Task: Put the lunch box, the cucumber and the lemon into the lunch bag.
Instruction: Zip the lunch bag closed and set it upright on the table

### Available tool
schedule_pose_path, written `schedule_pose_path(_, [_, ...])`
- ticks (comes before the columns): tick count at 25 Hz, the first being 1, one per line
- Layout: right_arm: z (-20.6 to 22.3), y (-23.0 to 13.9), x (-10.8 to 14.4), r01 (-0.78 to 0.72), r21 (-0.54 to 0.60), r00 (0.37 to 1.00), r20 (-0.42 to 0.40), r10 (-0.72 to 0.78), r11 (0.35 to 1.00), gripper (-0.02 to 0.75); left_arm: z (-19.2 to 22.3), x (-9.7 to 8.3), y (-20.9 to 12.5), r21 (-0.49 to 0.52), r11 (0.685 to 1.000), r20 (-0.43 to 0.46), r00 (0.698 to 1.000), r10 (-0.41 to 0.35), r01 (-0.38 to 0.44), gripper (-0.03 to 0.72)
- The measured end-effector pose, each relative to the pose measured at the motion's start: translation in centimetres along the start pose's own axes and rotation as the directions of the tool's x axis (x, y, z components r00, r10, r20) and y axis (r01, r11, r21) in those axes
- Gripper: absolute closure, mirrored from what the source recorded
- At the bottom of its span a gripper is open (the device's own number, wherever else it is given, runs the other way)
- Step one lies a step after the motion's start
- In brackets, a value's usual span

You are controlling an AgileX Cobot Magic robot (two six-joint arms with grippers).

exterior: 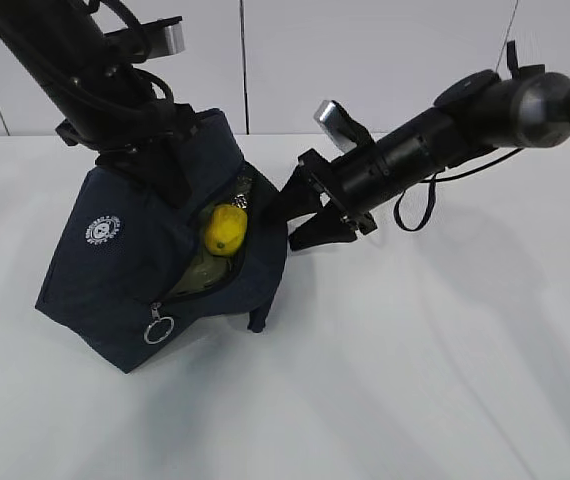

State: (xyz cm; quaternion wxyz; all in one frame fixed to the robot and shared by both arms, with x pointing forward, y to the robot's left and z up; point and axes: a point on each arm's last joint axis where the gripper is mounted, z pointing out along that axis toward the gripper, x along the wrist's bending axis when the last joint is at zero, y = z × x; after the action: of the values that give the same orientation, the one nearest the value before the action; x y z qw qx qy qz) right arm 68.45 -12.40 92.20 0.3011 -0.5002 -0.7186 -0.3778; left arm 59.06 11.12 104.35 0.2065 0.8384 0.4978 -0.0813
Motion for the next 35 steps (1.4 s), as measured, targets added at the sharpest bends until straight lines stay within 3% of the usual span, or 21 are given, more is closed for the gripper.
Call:
schedule_pose_path(3, [0.6,-0.1,-0.7,-0.025,0.000,1.000,-0.013,0.025,1.000,0.248,0.0,0.0,0.0,0.000,1.000,0.000,1.000,0.000,0.000,0.669])
schedule_pose_path(5, [0.8,-0.1,-0.7,-0.024,0.000,1.000,-0.016,0.024,1.000,0.323,0.0,0.0,0.0,0.001,1.000,0.000,1.000,0.000,0.000,0.669])
schedule_pose_path(10, [0.9,-0.1,-0.6,-0.026,-0.001,1.000,-0.018,0.026,1.000,0.647,0.0,0.0,0.0,0.001,1.000,0.000,1.000,0.000,0.000,0.669])
schedule_pose_path(12, [0.9,-0.1,-0.6,-0.028,-0.004,0.999,-0.022,0.028,1.000,0.703,0.0,0.0,0.0,0.001,1.000,0.000,1.000,0.000,0.000,0.669])
schedule_pose_path(19, [0.3,0.9,0.5,0.011,-0.044,0.999,-0.043,-0.013,0.999,0.720,0.0,0.0,0.0,0.002,1.000,0.003,1.000,-0.001,0.001,0.669])
schedule_pose_path(24, [-1.9,1.7,3.6,0.071,-0.078,0.997,-0.020,-0.073,0.994,0.720,0.0,-0.5,0.2,-0.024,0.999,0.055,0.998,-0.021,0.022,0.669])
schedule_pose_path(31, [-7.5,2.1,7.6,0.156,-0.069,0.970,0.199,-0.140,0.985,0.720,0.4,-3.0,1.1,-0.112,0.993,0.170,0.985,-0.019,0.038,0.669])
schedule_pose_path(35, [-10.1,2.0,9.7,0.191,-0.084,0.945,0.286,-0.160,0.978,0.721,0.5,-4.0,1.4,-0.144,0.988,0.232,0.972,-0.030,0.065,0.669])
